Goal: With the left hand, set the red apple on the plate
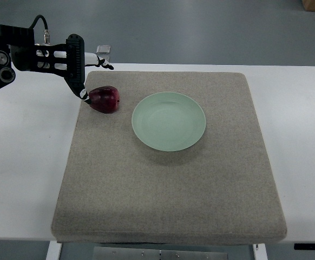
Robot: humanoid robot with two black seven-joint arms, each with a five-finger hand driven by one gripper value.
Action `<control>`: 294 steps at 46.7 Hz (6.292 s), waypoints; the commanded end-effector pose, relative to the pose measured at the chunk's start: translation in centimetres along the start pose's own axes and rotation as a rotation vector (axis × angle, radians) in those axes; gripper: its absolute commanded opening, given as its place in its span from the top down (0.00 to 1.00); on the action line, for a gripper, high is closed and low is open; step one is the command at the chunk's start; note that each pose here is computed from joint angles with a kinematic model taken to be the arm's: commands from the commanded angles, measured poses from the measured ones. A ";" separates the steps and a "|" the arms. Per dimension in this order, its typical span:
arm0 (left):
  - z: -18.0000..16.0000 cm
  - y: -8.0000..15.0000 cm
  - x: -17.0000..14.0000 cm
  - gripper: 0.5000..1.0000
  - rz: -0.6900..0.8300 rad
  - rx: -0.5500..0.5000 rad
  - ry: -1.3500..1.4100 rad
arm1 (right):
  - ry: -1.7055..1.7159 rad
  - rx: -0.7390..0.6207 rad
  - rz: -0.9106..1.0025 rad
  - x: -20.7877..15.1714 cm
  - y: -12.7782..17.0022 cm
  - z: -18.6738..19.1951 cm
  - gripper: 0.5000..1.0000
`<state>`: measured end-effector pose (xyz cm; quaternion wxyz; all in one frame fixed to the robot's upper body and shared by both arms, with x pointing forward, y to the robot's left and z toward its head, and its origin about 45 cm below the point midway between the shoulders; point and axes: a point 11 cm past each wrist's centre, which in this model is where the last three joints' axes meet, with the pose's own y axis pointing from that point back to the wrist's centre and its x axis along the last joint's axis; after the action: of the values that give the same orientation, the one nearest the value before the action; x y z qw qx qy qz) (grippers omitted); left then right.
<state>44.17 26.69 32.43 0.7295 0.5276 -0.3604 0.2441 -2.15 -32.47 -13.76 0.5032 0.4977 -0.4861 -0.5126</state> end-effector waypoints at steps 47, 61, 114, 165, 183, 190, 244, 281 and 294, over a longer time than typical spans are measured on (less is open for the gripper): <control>0.8 -4.3 -3.6 0.21 -0.012 0.009 0.031 | 0.000 0.000 0.000 0.0 0.0 0.0 0.14; 0.6 -4.9 -4.7 0.27 -0.028 0.013 0.040 | 0.000 0.000 0.000 0.0 0.0 0.0 0.14; 5.6 -4.6 -0.3 1.00 0.059 -0.109 -0.011 | 0.000 0.000 0.000 0.0 0.0 0.0 0.14; 14.6 -7.5 -4.8 1.00 -0.053 -0.277 -0.095 | 0.000 0.000 0.000 0.0 0.0 0.0 0.14; 14.0 -7.9 -5.5 0.90 -0.059 -0.266 -0.072 | 0.000 0.000 0.000 0.0 0.0 0.0 0.14; 13.3 -8.2 -5.6 0.72 -0.042 -0.248 -0.054 | 0.000 0.000 0.000 0.0 0.0 0.0 0.14; 12.9 -6.3 -0.4 0.01 0.119 -0.284 0.068 | 0.000 0.000 0.000 0.0 0.0 0.0 0.14; 0.5 -2.1 6.9 0.01 0.571 -0.373 1.093 | 0.000 0.000 0.000 0.0 0.0 0.0 0.14; -4.9 -1.7 5.4 0.00 0.665 -0.431 1.451 | 0.000 0.000 0.000 0.0 0.0 0.0 0.14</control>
<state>50.30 29.24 35.64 0.7668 -0.0150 -0.0140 0.6416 -2.15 -32.48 -13.76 0.5033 0.4976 -0.4862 -0.5126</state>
